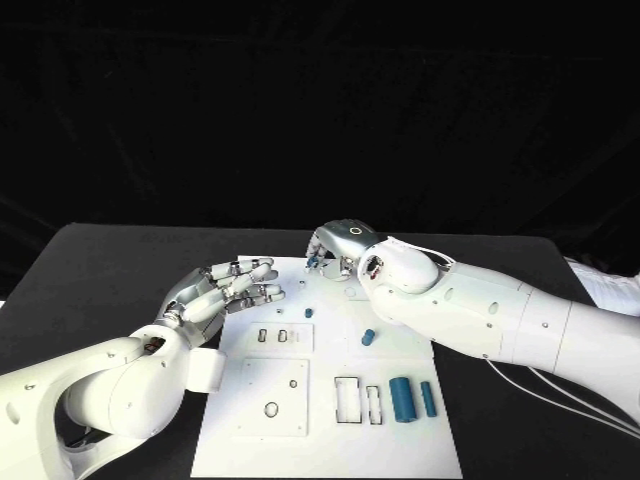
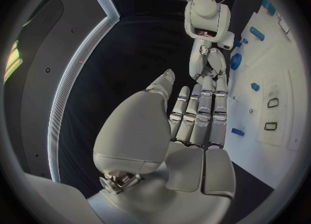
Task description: Assemble the parts on the task board
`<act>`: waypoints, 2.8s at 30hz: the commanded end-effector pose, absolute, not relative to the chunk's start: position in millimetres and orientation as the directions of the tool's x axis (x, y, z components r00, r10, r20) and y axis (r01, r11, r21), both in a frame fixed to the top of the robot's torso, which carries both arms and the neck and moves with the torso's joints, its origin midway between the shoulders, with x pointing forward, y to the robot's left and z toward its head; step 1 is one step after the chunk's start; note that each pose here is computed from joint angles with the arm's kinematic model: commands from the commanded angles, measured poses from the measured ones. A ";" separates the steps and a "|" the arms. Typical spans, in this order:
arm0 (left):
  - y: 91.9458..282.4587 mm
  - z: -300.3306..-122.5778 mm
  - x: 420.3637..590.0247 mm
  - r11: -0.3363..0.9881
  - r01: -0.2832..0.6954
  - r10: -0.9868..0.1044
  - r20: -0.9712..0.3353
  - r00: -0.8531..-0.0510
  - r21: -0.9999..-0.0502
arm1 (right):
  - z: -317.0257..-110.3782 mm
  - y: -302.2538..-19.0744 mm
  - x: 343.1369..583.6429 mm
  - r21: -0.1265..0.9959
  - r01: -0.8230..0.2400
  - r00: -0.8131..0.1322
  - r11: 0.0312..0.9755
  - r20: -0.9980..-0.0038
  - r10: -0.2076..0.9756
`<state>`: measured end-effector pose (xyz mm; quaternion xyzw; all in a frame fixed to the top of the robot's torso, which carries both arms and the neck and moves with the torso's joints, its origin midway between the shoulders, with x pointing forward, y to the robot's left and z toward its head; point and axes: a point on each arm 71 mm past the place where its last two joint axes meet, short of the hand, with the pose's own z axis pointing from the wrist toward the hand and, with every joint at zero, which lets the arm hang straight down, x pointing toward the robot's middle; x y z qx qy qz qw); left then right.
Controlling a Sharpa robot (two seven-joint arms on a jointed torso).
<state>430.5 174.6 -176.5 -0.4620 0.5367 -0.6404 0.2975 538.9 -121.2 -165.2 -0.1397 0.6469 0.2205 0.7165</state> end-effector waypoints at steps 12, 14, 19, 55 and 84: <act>170.0 -174.2 430.6 -0.259 -0.112 -0.866 0.282 -0.414 -0.959 | -171.4 -115.2 539.1 0.063 -0.510 0.046 0.858 -0.994 0.101; 170.1 -174.2 430.6 -0.258 -0.112 -0.866 0.281 -0.414 -0.960 | -171.8 -114.5 539.0 0.064 -0.511 0.045 0.857 -0.994 0.100; 170.3 -174.4 430.9 -0.258 -0.112 -0.866 0.281 -0.413 -0.960 | -172.2 -112.7 538.9 0.064 -0.513 0.044 0.856 -0.994 0.101; 179.9 -175.6 433.0 -0.250 -0.110 -0.878 0.273 -0.393 -0.962 | -148.6 -220.2 510.3 0.310 -0.302 -0.056 0.902 -0.950 0.308; 177.5 -176.0 433.5 -0.252 -0.114 -0.874 0.277 -0.399 -0.961 | -171.2 -226.4 518.4 0.219 -0.249 -0.151 0.943 -0.971 0.185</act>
